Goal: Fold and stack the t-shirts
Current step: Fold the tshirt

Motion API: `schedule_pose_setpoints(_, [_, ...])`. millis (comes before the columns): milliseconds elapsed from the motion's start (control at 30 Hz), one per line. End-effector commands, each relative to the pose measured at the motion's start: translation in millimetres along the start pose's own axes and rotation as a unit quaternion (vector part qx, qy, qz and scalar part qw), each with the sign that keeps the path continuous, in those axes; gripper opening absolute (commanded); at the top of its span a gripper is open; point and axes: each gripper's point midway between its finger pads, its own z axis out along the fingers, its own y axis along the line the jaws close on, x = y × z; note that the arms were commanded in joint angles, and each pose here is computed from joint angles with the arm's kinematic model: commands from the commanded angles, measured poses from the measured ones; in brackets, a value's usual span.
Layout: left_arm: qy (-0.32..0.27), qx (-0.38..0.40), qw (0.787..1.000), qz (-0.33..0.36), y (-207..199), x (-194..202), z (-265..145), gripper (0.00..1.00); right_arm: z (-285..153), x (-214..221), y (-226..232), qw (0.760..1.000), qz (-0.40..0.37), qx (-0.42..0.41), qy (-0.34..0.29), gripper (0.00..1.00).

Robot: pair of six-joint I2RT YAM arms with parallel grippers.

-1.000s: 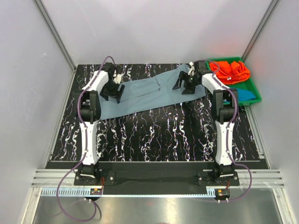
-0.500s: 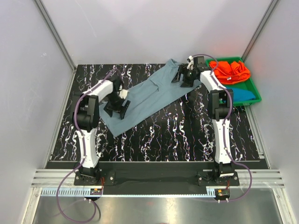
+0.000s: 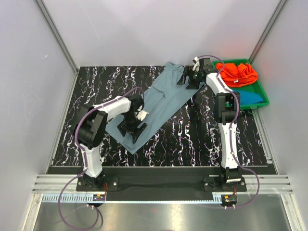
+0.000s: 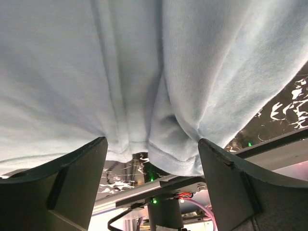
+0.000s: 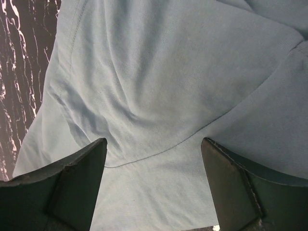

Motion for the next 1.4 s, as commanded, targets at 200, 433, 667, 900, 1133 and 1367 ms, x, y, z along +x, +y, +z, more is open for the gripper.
schedule_pose_setpoints(200, [-0.089, -0.041, 0.994, -0.056, 70, -56, -49, 0.81, -71, -30, 36, 0.997, -0.054, 0.004, -0.048, 0.88])
schedule_pose_setpoints(433, [-0.088, -0.036, 0.992, -0.085, 103, -69, -38, 0.80, -80, 6, 32, 1.000, -0.021, 0.012, -0.014, 0.88])
schedule_pose_setpoints(667, [-0.068, -0.006, 0.991, -0.114, 113, -62, -20, 0.79, -61, 15, 13, 1.000, -0.003, 0.028, -0.002, 0.88])
schedule_pose_setpoints(900, [-0.049, 0.010, 0.992, -0.119, 109, -52, -11, 0.79, -36, 17, -1, 0.999, 0.013, 0.029, 0.008, 0.88])
schedule_pose_setpoints(1133, [-0.027, 0.039, 0.991, -0.124, 88, -37, -1, 0.77, -19, 8, -3, 1.000, 0.026, 0.015, 0.001, 0.88])
schedule_pose_setpoints(1367, [0.001, 0.049, 0.993, -0.111, 59, -11, 14, 0.77, -9, 3, -4, 1.000, 0.027, 0.005, -0.001, 0.88])
